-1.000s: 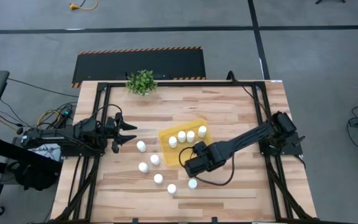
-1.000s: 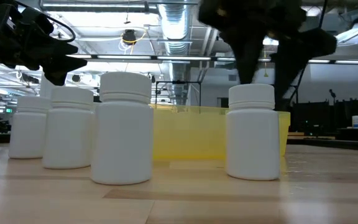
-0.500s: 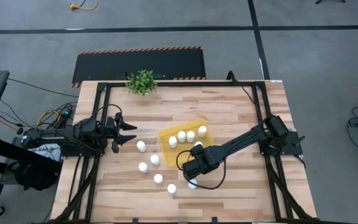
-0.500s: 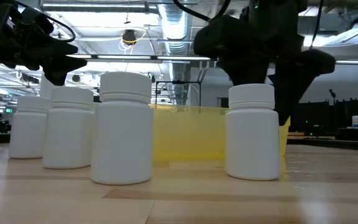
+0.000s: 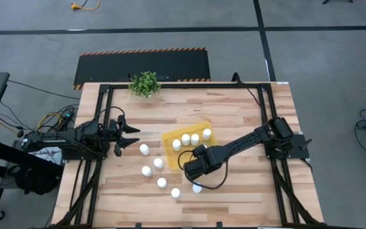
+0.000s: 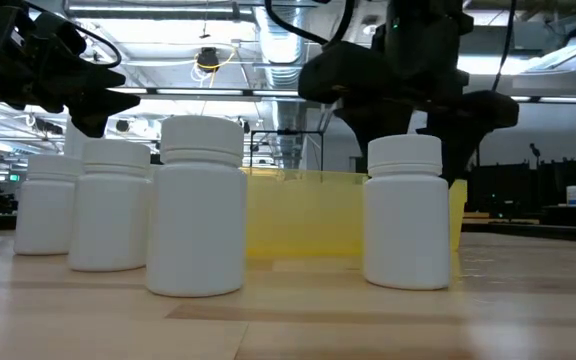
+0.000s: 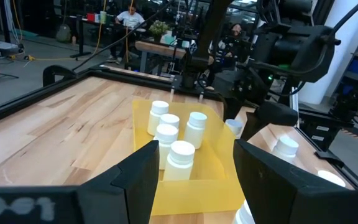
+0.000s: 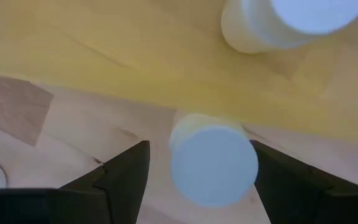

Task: Pick and place pill bottles into a basket
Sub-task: Put the white pill bottle into the yellow bin

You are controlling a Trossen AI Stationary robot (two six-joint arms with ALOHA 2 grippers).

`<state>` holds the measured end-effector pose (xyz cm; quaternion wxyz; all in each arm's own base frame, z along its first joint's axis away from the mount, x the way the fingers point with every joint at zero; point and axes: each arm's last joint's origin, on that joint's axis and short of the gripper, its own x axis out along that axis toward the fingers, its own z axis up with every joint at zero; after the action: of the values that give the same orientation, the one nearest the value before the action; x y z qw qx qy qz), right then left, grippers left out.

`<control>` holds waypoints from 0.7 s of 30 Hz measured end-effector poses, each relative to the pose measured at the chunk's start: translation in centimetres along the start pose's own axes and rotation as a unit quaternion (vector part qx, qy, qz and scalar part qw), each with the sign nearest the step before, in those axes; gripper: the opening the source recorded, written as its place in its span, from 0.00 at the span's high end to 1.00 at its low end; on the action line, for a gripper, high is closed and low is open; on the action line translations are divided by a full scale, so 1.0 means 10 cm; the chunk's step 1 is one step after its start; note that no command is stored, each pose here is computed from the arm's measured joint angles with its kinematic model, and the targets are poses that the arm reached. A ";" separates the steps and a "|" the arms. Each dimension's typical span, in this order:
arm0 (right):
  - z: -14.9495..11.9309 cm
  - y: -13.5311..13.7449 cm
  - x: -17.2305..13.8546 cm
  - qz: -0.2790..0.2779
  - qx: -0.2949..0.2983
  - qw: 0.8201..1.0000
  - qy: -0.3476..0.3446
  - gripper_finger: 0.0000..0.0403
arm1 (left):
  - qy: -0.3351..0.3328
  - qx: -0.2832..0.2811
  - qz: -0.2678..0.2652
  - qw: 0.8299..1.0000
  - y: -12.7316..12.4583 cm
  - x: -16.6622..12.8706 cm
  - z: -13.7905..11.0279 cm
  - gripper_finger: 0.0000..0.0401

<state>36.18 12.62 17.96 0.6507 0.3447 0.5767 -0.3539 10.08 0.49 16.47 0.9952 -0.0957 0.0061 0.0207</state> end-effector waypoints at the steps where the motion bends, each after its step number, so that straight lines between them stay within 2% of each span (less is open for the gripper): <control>1: 0.01 0.00 0.00 0.000 -0.001 1.000 -0.001 0.35 | 0.000 0.000 0.000 1.000 0.00 0.00 0.00 0.52; 15: 0.04 -0.01 0.00 -0.001 0.003 1.000 -0.003 0.36 | 0.000 0.000 0.000 1.000 0.00 0.00 0.00 0.52; 21: 0.04 -0.01 0.00 -0.001 0.004 1.000 -0.003 0.42 | 0.000 0.000 0.000 1.000 0.00 0.00 0.00 0.52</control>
<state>36.32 12.19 17.97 0.6507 0.3459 0.5734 -0.3581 10.08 0.48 16.47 0.9952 -0.0957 0.0062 0.0205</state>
